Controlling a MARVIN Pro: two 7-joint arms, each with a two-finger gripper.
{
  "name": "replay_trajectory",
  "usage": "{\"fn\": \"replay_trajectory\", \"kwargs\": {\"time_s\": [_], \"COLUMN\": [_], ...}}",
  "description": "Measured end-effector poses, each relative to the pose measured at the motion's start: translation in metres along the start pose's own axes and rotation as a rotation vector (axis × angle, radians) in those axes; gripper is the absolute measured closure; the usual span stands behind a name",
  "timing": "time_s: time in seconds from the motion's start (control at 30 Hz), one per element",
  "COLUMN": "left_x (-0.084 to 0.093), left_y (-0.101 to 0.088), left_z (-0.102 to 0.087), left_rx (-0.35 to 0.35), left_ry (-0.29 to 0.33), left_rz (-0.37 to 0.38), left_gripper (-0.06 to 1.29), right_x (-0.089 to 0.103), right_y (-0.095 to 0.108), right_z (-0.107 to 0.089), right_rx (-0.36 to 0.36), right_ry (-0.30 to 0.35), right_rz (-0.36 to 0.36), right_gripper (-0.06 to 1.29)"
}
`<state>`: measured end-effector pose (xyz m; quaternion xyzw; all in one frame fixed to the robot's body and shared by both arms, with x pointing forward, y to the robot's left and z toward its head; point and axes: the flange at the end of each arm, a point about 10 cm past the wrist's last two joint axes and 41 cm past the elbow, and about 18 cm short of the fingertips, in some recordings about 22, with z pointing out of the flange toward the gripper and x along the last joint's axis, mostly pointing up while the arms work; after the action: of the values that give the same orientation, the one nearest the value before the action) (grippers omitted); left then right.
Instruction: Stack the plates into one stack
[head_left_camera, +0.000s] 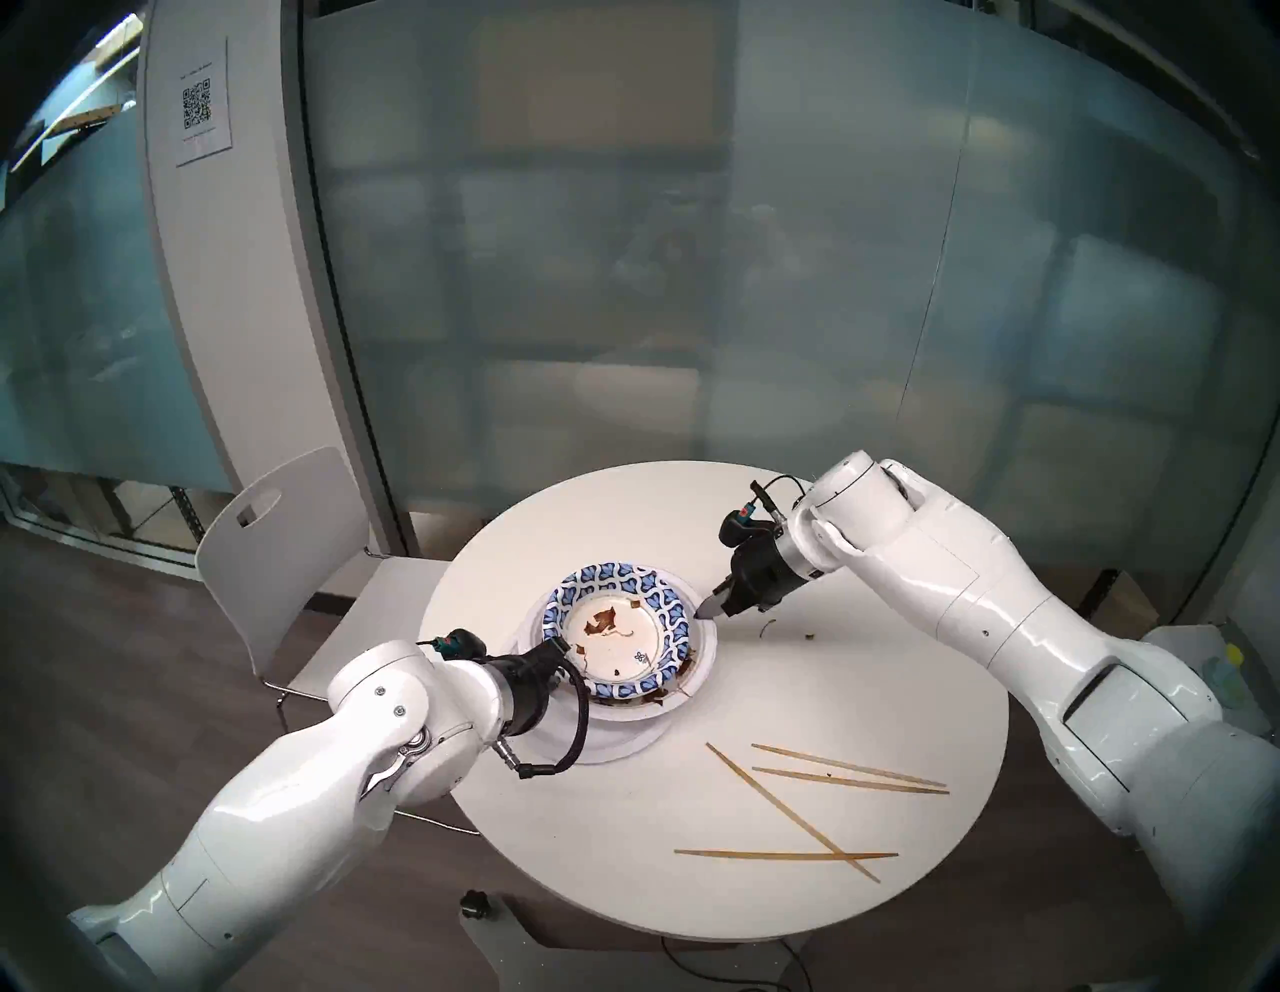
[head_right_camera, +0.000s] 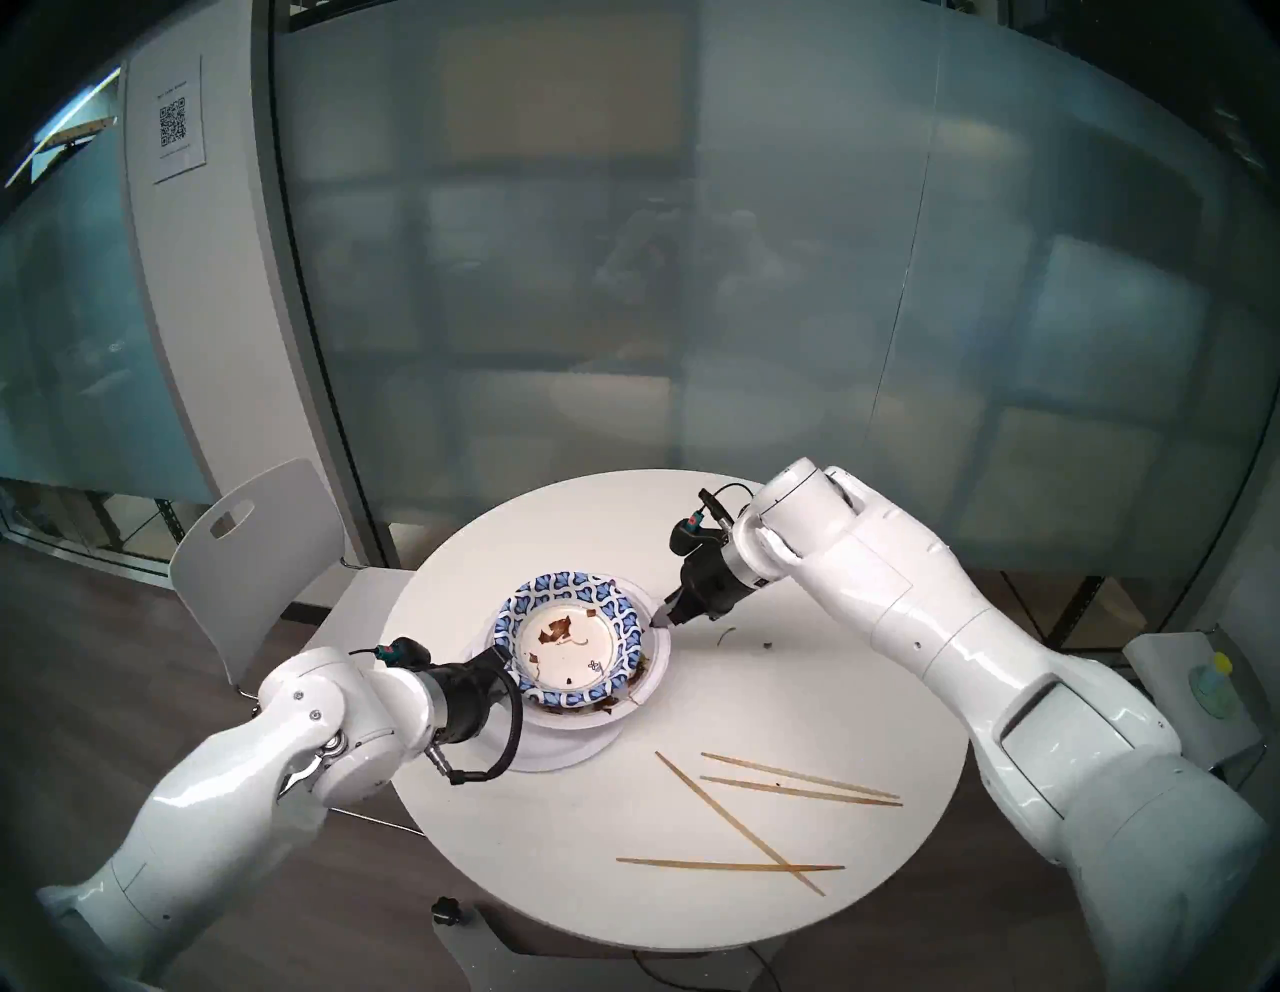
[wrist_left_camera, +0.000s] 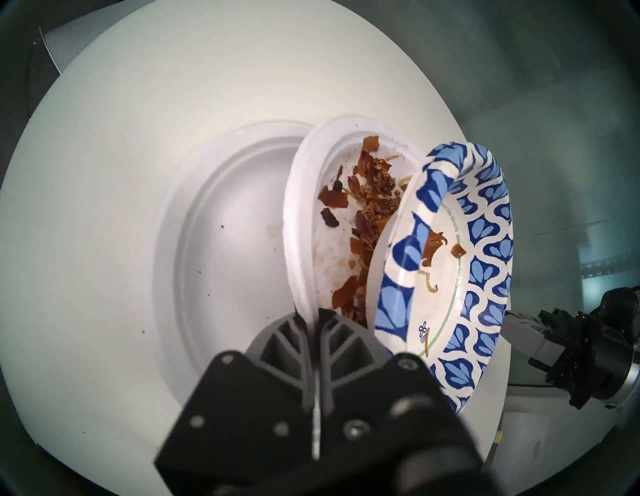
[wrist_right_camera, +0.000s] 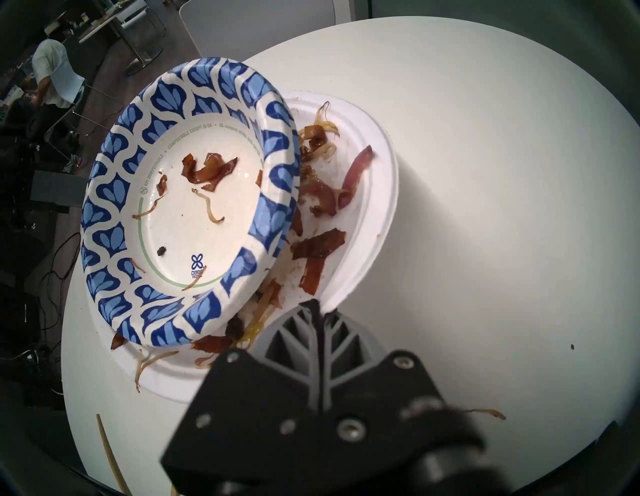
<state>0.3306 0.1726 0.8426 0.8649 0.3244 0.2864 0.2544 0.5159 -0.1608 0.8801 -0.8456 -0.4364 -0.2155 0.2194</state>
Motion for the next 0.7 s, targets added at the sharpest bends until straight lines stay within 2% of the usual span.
{"fn": "replay_trajectory", "kwargs": {"time_s": [0.4, 0.7], "left_x": [0.015, 0.017], "left_y": [-0.025, -0.041], "left_z": [-0.004, -0.008], "left_rx": [0.016, 0.021], "left_ry": [0.014, 0.003], "left_rz": [-0.031, -0.044], "left_gripper": [1.22, 1.22], "right_x": [0.02, 0.026], "right_y": [-0.003, -0.005], "right_z": [0.024, 0.04], "right_rx": [0.064, 0.116], "right_ry": [-0.022, -0.046], "right_rz": [-0.037, -0.059], "right_gripper": [1.25, 1.25]}}
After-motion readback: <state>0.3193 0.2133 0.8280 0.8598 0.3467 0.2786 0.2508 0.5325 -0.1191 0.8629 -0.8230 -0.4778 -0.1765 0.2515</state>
